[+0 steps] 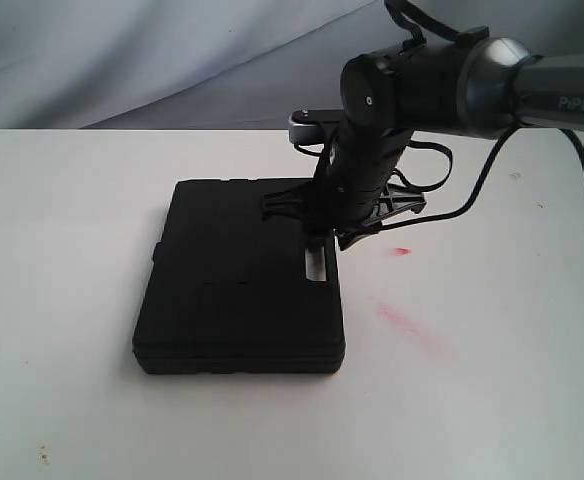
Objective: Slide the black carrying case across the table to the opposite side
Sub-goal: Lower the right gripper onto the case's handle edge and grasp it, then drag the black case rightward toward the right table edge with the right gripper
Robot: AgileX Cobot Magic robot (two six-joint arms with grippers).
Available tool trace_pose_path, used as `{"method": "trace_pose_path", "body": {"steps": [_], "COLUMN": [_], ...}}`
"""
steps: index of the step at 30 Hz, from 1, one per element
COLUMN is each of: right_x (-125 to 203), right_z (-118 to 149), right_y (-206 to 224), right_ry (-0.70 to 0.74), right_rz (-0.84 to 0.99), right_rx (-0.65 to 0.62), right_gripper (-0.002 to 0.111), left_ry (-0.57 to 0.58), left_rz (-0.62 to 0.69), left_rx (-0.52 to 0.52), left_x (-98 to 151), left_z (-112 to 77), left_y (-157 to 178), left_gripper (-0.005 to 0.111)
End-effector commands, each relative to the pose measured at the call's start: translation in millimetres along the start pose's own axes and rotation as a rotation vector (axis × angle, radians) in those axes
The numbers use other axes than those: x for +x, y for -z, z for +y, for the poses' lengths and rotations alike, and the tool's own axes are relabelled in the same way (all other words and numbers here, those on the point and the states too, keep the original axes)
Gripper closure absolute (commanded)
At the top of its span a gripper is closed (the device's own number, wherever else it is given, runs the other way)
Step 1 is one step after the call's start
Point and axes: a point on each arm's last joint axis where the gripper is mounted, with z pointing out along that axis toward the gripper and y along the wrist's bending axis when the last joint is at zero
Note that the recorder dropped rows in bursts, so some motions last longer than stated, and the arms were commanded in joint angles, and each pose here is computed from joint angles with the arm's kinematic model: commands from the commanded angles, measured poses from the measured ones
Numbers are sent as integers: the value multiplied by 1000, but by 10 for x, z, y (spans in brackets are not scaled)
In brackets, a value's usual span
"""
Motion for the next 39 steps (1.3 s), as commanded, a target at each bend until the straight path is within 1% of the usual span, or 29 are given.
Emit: {"method": "trace_pose_path", "body": {"steps": [1, 6, 14, 18, 21, 23, 24, 25, 35, 37, 39], "right_x": [-47, -52, 11, 24, 34, 28, 28, 28, 45, 78, 129], "right_z": [-2, 0, -24, -34, -42, -41, -41, -41, -95, -140, -254], "right_y": [23, -39, -433, -533, -583, -584, -584, -584, -576, -549, -524], "right_ry": [4, 3, -12, -15, -11, -9, -9, -9, 37, 40, 22], "right_rz": [-40, -42, 31, 40, 47, 41, 41, 41, 51, 19, 4], "right_rx": [7, 5, 33, 43, 50, 48, 48, 48, 103, 107, 107], "right_gripper": [72, 72, 72, 73, 83, 94, 104, 108, 108, 108, 108], "left_ry": [-3, -3, -3, -3, -3, -3, -3, -3, -3, -3, -3], "left_rz": [2, 2, 2, 2, 2, 2, 2, 2, 2, 2, 2], "left_rx": [-3, -3, -3, -3, -3, -3, -3, -3, -3, -3, -3], "left_x": [15, 15, 15, 15, 15, 15, 15, 15, 15, 15, 15], "left_z": [2, 2, 2, 2, 2, 2, 2, 2, 2, 2, 2], "left_y": [1, 1, 1, 1, 1, 1, 1, 1, 1, 1, 1], "left_gripper": [107, 107, 107, 107, 107, 107, 107, 107, 107, 107, 107]}}
